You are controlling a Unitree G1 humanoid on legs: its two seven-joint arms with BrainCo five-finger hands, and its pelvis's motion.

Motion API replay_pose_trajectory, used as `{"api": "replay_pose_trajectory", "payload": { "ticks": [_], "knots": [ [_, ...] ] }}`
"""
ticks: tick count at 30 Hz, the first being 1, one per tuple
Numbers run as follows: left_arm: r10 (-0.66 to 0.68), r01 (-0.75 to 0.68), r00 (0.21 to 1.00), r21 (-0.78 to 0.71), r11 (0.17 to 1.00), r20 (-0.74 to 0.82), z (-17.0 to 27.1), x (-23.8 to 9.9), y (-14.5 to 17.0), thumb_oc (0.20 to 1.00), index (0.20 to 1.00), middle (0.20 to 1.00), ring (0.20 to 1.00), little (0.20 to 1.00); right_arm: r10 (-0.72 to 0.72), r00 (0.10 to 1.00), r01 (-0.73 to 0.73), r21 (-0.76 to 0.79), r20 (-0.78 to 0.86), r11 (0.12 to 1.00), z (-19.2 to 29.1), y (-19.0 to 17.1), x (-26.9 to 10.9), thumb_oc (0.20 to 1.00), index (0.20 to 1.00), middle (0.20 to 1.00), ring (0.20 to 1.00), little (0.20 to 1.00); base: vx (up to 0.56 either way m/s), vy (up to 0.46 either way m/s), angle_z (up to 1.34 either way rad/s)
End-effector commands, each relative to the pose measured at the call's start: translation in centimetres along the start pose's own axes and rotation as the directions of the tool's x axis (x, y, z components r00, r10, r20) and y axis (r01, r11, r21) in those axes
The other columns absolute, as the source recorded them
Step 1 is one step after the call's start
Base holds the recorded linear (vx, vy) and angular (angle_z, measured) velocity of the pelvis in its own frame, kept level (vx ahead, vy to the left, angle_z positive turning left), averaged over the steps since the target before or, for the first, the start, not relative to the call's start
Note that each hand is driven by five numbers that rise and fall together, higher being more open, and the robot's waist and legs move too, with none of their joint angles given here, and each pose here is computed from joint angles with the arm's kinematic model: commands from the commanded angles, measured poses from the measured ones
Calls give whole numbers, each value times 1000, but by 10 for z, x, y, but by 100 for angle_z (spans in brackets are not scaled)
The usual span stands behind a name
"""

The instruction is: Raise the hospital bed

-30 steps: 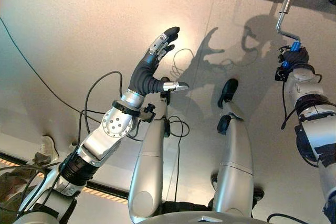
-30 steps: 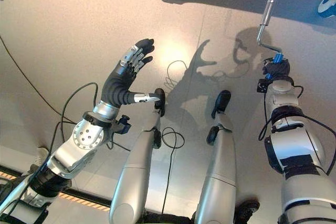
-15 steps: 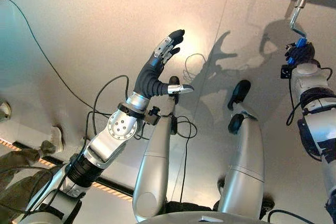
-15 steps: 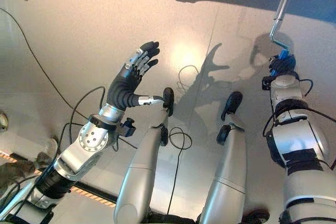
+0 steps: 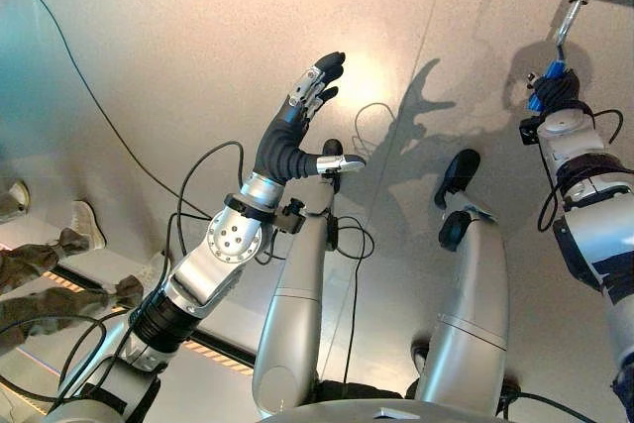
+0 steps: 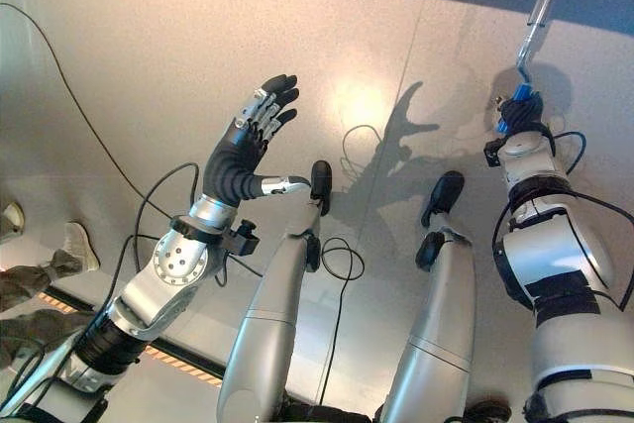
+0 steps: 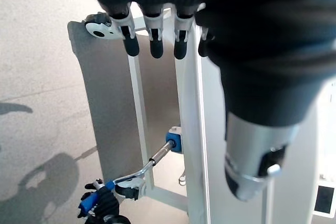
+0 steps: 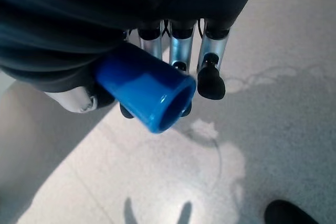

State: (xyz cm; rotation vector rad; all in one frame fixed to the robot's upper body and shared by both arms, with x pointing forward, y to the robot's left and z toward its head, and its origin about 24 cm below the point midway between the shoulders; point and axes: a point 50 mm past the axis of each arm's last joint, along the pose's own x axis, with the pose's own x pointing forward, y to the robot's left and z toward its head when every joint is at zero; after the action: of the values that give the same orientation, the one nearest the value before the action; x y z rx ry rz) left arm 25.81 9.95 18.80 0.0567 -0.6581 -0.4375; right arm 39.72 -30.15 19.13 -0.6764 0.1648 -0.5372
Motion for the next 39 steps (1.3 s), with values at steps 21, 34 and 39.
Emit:
{"api": "replay_pose_trajectory", "payload": {
  "ticks": [21,34,39],
  "knots": [
    [106,-94,979,-75,993,172,32,-1,11,1000,1000,1000,1000,1000,322,713,-289,-157,624,944,138,119,-87,200,200,200,200,200,6,19,2],
    [50,-53,986,15,998,157,31,-8,17,1000,1000,1000,1000,1000,154,419,-586,137,895,798,175,83,-150,200,200,200,200,200,-20,31,-7],
    [41,-50,988,57,997,150,31,-11,21,1000,1000,1000,1000,1000,89,387,-590,172,918,789,160,63,-157,200,200,200,200,200,-28,8,-13]
  ]
}}
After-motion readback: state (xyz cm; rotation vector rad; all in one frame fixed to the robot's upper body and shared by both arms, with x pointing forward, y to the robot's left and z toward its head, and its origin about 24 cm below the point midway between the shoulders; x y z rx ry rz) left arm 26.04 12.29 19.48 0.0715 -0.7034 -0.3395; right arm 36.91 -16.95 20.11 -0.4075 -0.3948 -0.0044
